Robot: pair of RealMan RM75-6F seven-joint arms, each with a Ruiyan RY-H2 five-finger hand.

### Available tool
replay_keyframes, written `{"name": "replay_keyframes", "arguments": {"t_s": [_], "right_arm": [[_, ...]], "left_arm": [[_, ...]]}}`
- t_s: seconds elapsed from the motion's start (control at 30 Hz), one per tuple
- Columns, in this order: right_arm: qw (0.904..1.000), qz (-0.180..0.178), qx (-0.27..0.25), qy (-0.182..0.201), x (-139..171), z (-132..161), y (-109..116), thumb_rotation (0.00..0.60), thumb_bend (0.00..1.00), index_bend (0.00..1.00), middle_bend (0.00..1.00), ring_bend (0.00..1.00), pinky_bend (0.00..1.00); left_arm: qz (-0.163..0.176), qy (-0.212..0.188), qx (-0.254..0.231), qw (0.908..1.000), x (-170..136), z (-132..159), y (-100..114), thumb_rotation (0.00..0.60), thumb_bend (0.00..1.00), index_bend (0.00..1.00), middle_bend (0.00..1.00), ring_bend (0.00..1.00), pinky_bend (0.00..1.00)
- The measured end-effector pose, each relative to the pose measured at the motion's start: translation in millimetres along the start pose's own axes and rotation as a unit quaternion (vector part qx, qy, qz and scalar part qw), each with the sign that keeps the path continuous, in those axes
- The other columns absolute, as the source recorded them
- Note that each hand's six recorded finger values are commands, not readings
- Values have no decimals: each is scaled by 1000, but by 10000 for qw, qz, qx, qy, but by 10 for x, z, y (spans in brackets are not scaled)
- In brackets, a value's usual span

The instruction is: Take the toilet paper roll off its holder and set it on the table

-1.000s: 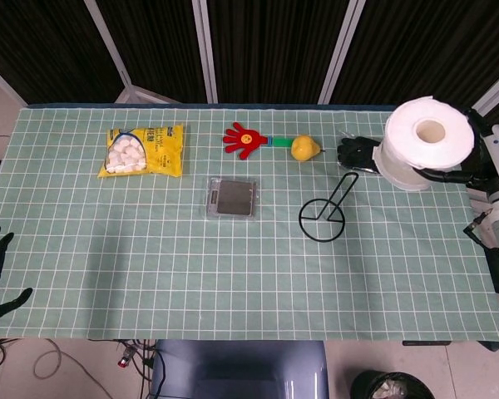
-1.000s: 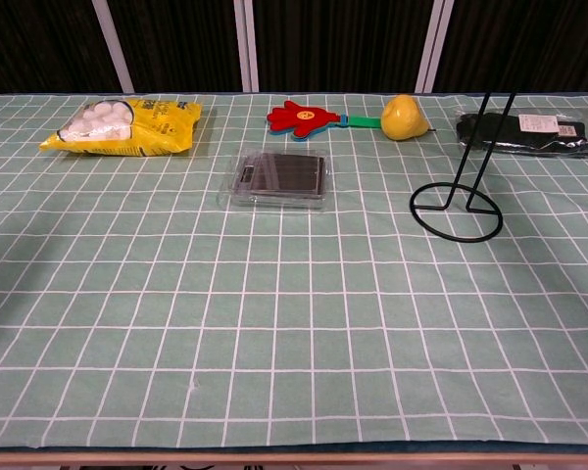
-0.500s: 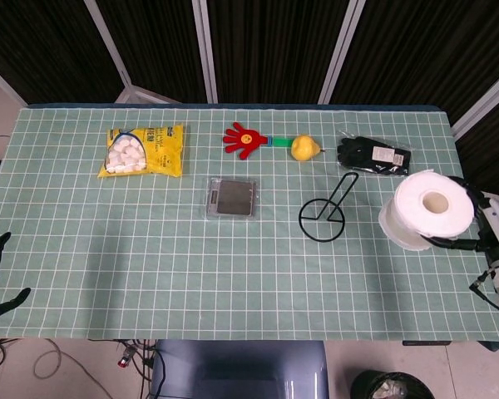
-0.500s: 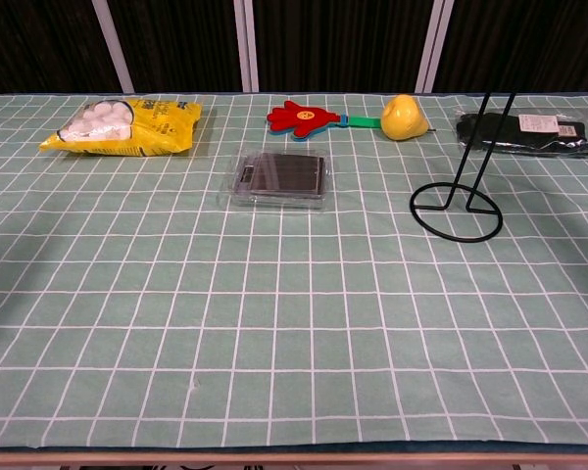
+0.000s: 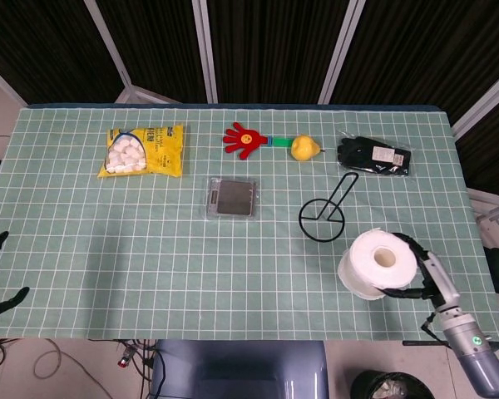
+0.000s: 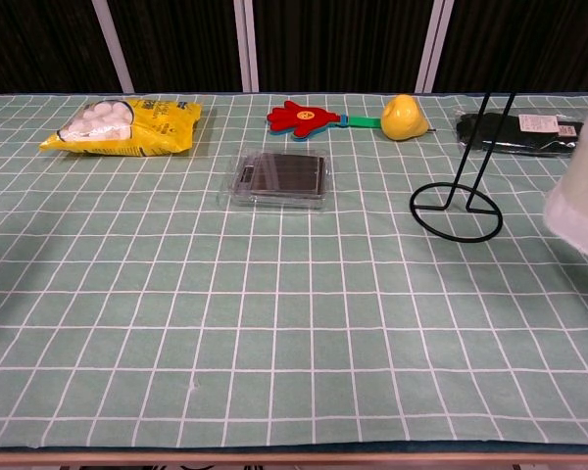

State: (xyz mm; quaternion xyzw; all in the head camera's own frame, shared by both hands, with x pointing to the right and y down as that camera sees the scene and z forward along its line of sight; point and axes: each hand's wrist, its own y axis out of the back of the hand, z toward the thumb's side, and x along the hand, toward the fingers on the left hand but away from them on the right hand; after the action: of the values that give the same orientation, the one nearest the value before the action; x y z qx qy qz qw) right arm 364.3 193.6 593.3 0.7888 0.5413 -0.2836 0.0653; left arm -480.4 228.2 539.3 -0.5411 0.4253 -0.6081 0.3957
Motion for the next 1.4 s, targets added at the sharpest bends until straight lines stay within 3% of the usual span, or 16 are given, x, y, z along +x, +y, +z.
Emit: {"name": "replay_keyframes", "arguments": {"t_s": [0.13,0.3,0.73,0.83,1.03,1.17,1.4], "right_arm": [[9999,90,-107,45,-145,-101,-263,600,102,376,385,333,66],[9996,-128,-241,109,-332,-219,-484,600,101,376,385,305,56],[9991,-372,188,-17,-490,-473,-626,600,101,374,326,230,19],[9992,-296,252,-81,-458,-502,-626,600,102,316,272,190,6],[9987,74,263,-436,-389,-626,-715,600,101,25,68,38,0],[9978,267,197,-574,-356,-661,-741,600,97,0,1,0,0],[9978,270,183,-569,-332,-615,-619,600,53,0,0,0,0]], "left_arm": [[-11,-5,11,10000,-2,4,-6,600,101,118,0,0,0],[-9,6,16,10000,-3,1,-5,600,101,118,0,0,0],[-16,21,21,10000,-3,1,-8,600,101,118,0,0,0],[-28,13,32,10000,-3,8,-16,600,101,118,0,0,0],[-32,3,50,10000,-9,20,-21,600,101,118,0,0,0],[-31,9,52,10000,-7,17,-22,600,101,118,0,0,0],[-53,-5,66,10000,-4,23,-33,600,101,123,0,0,0]]}}
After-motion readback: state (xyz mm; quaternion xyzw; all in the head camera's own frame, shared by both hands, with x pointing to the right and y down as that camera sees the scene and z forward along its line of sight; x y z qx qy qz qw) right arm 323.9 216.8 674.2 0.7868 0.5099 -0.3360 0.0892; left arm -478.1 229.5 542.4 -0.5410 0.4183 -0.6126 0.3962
